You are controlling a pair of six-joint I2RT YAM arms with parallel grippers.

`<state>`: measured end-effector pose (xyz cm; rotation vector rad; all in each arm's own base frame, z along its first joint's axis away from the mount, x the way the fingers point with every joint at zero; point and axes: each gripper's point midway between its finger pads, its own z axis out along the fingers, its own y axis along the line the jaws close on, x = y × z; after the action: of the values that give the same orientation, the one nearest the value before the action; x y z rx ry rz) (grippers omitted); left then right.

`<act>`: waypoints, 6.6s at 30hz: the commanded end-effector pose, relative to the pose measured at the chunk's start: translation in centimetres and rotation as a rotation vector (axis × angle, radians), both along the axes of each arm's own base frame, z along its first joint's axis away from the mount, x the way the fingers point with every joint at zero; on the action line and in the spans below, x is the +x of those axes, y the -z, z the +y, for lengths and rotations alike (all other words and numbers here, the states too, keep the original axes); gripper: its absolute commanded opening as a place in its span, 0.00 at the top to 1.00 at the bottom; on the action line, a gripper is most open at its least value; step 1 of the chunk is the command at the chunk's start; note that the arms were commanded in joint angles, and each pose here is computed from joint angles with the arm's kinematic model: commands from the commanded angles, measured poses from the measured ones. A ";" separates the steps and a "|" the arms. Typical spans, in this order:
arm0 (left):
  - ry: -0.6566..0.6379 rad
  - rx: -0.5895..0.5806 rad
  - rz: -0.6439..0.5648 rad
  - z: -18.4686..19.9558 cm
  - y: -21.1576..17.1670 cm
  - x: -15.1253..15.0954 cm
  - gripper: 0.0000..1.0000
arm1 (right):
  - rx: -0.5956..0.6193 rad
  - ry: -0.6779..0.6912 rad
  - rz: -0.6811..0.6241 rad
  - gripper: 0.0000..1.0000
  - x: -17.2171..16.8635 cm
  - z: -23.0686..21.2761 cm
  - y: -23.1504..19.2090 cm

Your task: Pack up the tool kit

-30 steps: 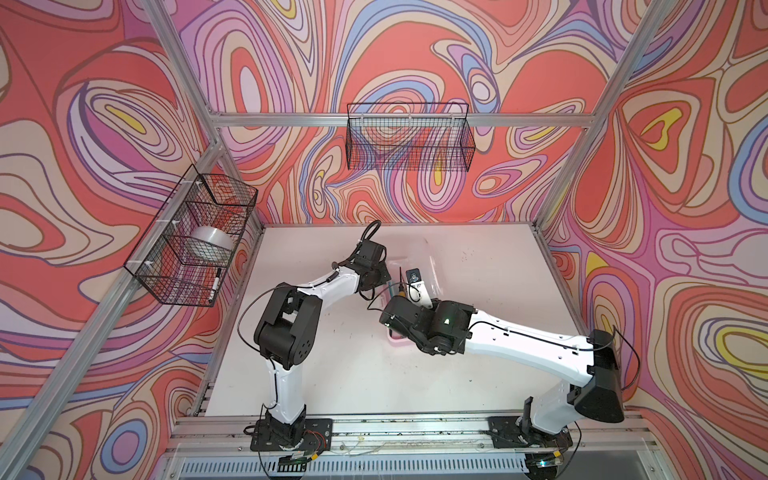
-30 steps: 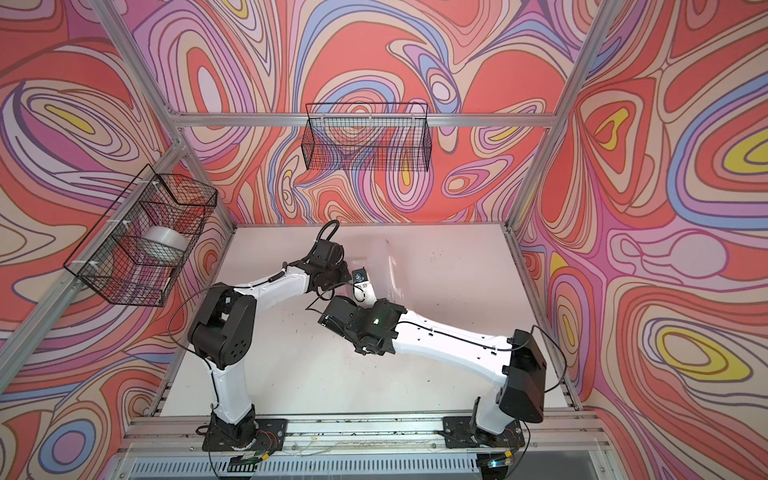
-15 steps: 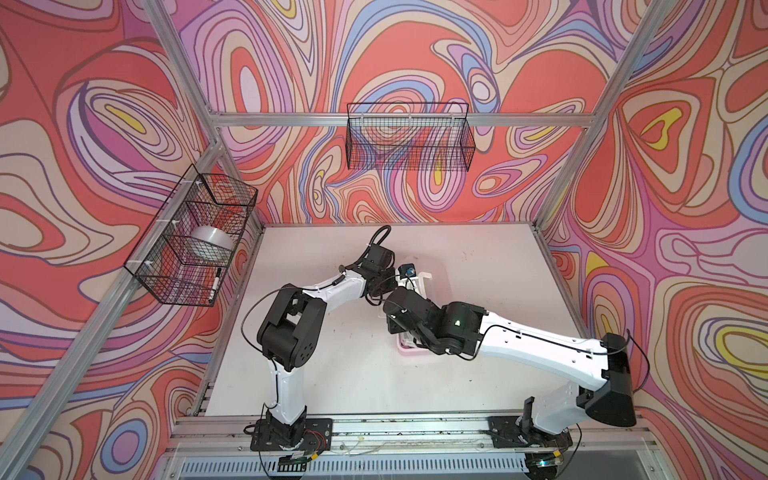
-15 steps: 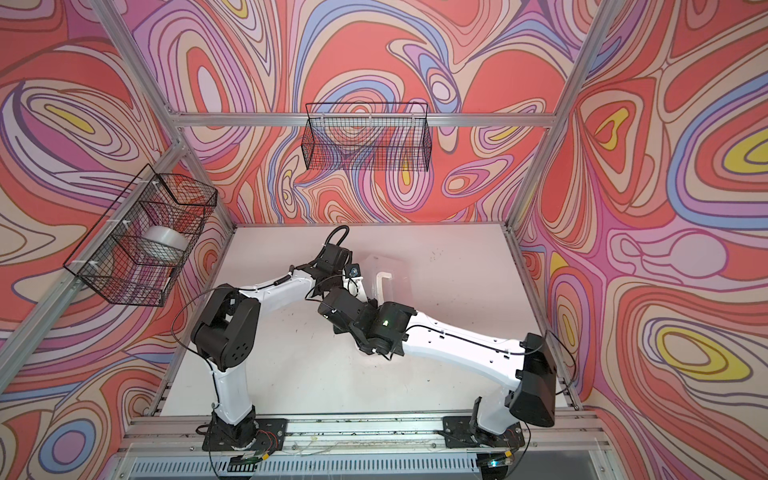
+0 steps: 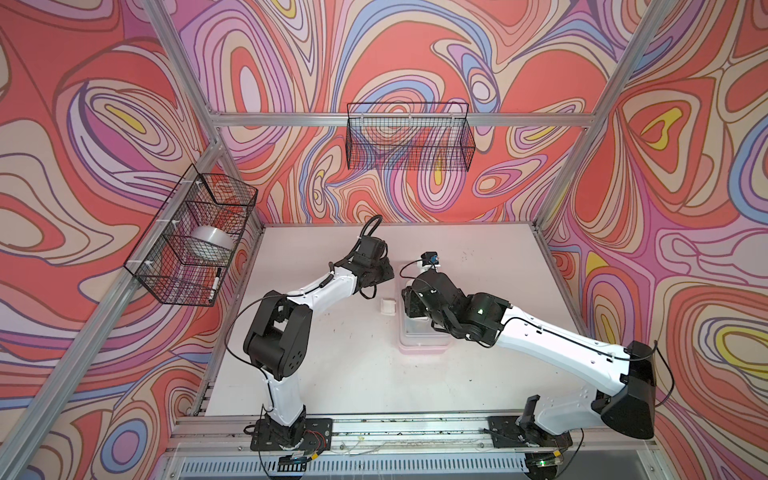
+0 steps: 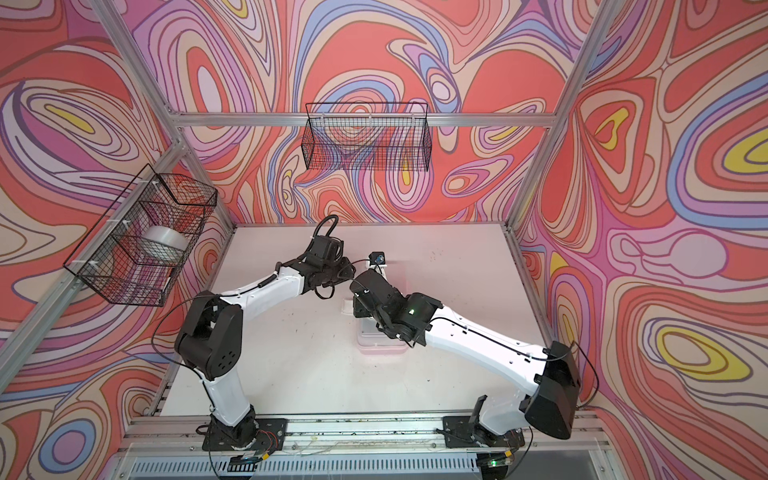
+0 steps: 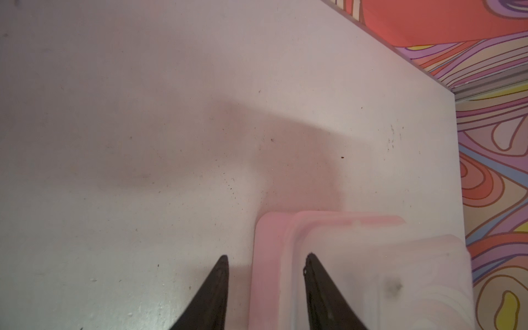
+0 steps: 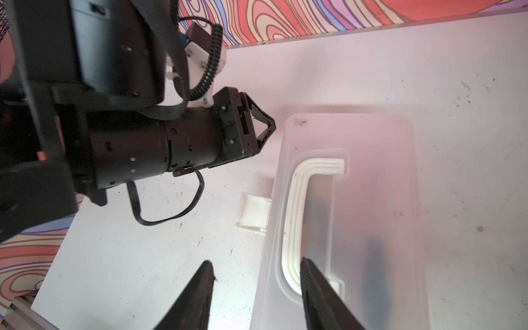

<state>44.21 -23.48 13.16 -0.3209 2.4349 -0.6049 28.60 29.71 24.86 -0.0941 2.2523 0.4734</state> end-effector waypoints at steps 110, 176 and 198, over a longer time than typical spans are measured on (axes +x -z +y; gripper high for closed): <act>0.311 -0.429 -0.017 -1.5 0.0 -12.1 0.75 | -0.189 0.011 0.488 0.82 -0.8 -5.7 18.7; 0.242 -0.562 0.098 -5.2 14.5 -20.2 0.80 | -0.015 -0.043 0.631 0.88 -5.4 -5.2 23.7; 0.056 -0.170 0.211 1.9 13.2 -16.5 0.75 | 0.017 0.004 0.259 0.75 1.8 -5.4 6.1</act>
<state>29.27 -24.82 2.89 -0.3845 2.4067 -1.1147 29.83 26.60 16.29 -0.0278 2.5314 0.6250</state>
